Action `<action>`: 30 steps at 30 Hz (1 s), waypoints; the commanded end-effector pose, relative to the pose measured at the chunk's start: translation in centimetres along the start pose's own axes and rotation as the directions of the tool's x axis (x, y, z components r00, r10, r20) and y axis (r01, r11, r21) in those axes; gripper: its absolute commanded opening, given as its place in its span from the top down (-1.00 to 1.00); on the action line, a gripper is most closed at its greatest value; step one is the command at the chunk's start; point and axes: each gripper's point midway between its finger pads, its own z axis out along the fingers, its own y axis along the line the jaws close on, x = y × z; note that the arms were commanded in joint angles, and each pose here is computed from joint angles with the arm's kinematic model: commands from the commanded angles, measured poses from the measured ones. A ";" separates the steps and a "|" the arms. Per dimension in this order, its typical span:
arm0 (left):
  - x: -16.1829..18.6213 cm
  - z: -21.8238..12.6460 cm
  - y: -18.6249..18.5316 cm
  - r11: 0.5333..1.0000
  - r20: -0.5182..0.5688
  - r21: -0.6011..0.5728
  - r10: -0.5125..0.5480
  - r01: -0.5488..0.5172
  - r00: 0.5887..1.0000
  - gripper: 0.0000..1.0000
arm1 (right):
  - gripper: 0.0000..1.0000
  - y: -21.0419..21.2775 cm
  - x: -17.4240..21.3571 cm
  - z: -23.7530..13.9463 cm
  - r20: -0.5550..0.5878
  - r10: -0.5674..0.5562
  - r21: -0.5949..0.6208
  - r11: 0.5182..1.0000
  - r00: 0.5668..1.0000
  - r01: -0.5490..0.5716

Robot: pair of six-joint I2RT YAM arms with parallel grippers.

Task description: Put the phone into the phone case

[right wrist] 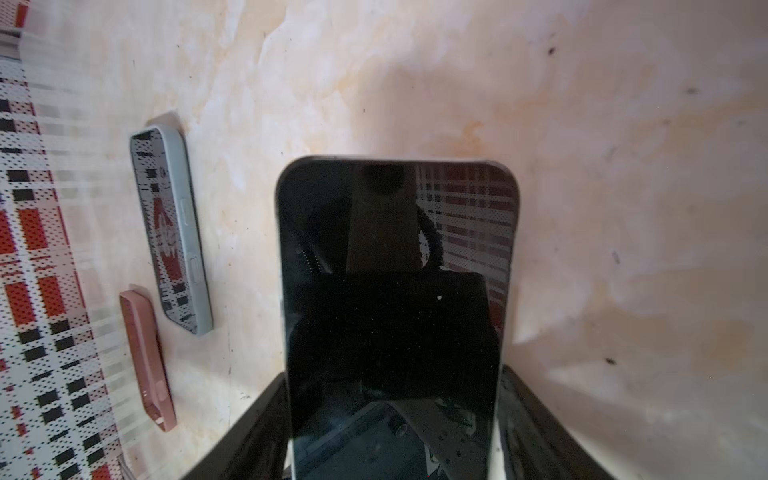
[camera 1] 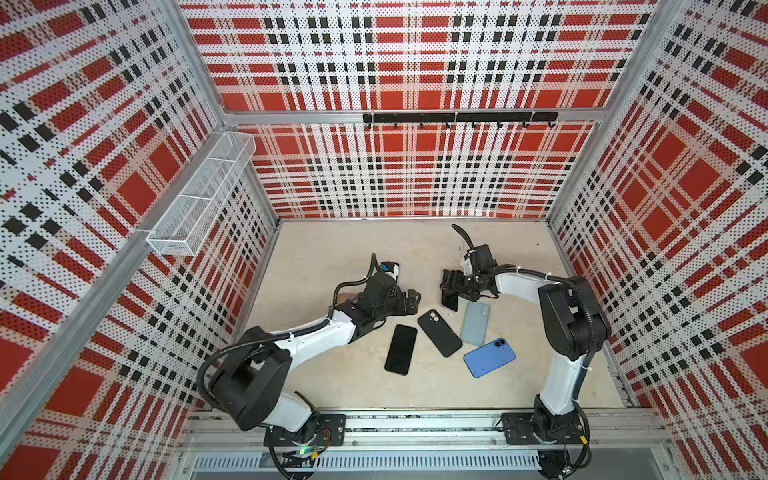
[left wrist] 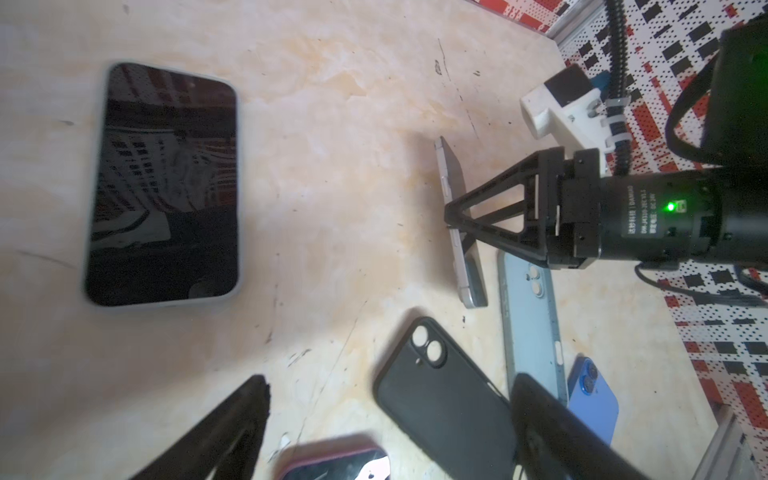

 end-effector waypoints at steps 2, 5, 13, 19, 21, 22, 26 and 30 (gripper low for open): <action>-1.8 2.6 -3.7 0.993 0.049 0.121 -0.022 0.016 0.999 -0.76 | -0.26 2.0 -1.8 -0.9 0.071 0.006 -0.113 0.994 0.997 0.002; -1.2 4.5 -4.7 0.991 0.028 0.136 -0.015 0.011 1.000 -0.72 | -0.26 2.1 -2.1 -1.0 0.081 0.019 -0.136 0.991 0.997 -0.008; 0.6 8.7 -5.8 0.987 -0.020 0.153 -0.043 0.046 0.999 -0.55 | -0.26 2.3 -2.5 -1.0 0.093 0.041 -0.181 0.983 0.995 -0.024; 1.4 10.2 -6.1 0.987 -0.045 0.154 -0.043 0.049 0.998 -0.42 | -0.26 2.4 -2.8 -1.0 0.099 0.058 -0.203 0.978 0.993 -0.037; 1.7 10.6 -5.8 0.988 -0.051 0.144 -0.046 0.053 0.998 -0.34 | -0.26 2.4 -2.9 -1.0 0.098 0.068 -0.214 0.976 0.993 -0.045; 1.7 10.8 -5.7 0.989 -0.048 0.138 -0.046 0.052 0.998 -0.32 | -0.26 2.6 -2.9 -1.0 0.097 0.068 -0.223 0.974 0.993 -0.045; 1.9 11.3 -5.4 0.991 -0.044 0.125 -0.042 0.047 0.998 -0.24 | -0.26 2.8 -3.1 -1.1 0.100 0.086 -0.244 0.968 0.991 -0.059; 2.0 12.0 -5.2 0.991 -0.034 0.124 -0.040 0.044 0.999 -0.09 | -0.26 3.1 -3.2 -1.0 0.099 0.113 -0.272 0.959 0.989 -0.082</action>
